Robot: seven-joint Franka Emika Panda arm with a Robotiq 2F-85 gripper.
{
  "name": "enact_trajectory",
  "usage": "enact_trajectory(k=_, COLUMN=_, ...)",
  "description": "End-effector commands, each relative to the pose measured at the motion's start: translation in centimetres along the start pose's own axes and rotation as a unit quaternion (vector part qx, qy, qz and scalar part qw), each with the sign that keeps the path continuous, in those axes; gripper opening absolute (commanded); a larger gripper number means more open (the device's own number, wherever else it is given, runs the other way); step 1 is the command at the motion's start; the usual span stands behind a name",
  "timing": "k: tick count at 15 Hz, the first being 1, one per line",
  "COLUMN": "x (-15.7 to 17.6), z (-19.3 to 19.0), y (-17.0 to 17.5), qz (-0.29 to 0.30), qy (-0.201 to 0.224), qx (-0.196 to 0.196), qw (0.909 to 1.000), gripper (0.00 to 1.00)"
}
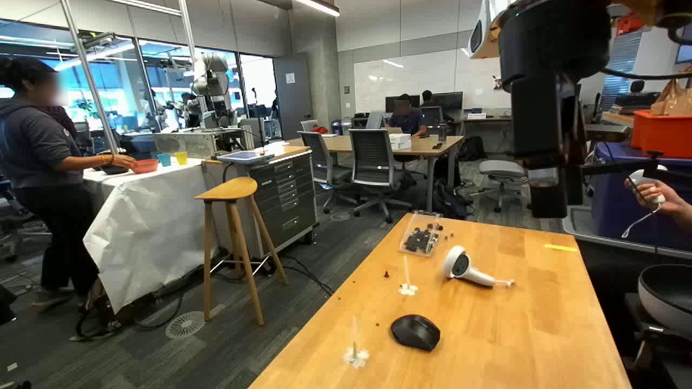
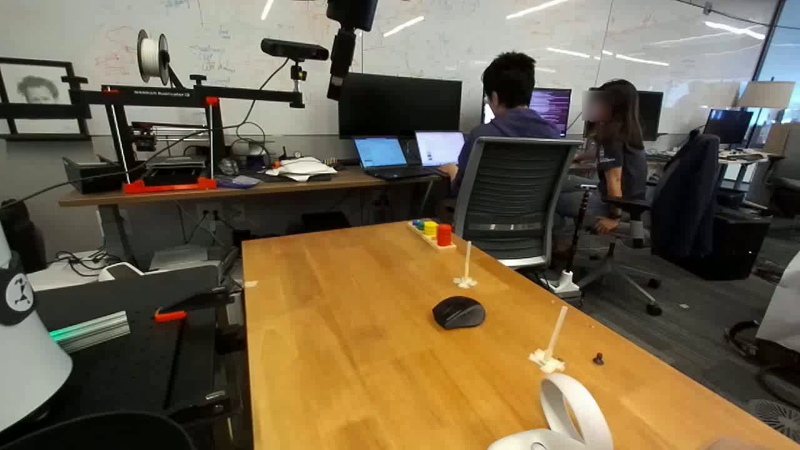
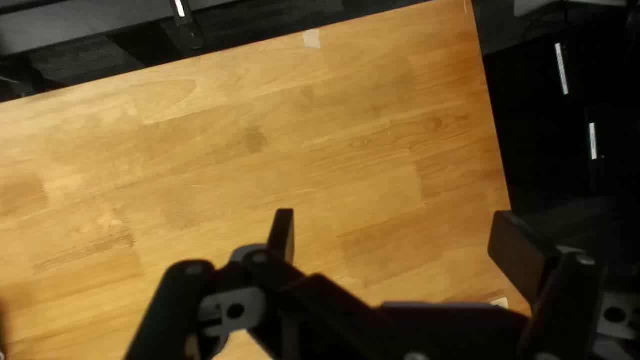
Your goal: Press on the mouse
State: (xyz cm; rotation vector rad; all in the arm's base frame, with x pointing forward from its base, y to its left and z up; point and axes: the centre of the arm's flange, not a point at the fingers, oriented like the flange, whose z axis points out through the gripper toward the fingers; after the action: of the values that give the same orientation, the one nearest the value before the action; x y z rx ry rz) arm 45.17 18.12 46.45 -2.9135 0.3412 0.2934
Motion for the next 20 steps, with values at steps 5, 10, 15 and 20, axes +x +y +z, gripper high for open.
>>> enact_trajectory(k=5, x=0.0, z=-0.4, y=-0.1, qz=-0.001, qy=0.004, qx=0.002, qw=1.0000, gripper=1.00)
enact_trajectory(k=10, x=3.1, z=0.2, y=0.1, qz=0.013, qy=0.041, qx=-0.008, qw=0.9990, gripper=1.00)
enact_trajectory(k=15, x=9.4, z=0.0, y=4.0, qz=0.047, qy=0.105, qx=-0.039, qw=0.9926, gripper=1.00)
enact_trajectory(k=20, x=13.1, z=0.3, y=7.8, qz=0.057, qy=0.168, qx=-0.095, qw=0.9796, gripper=0.66)
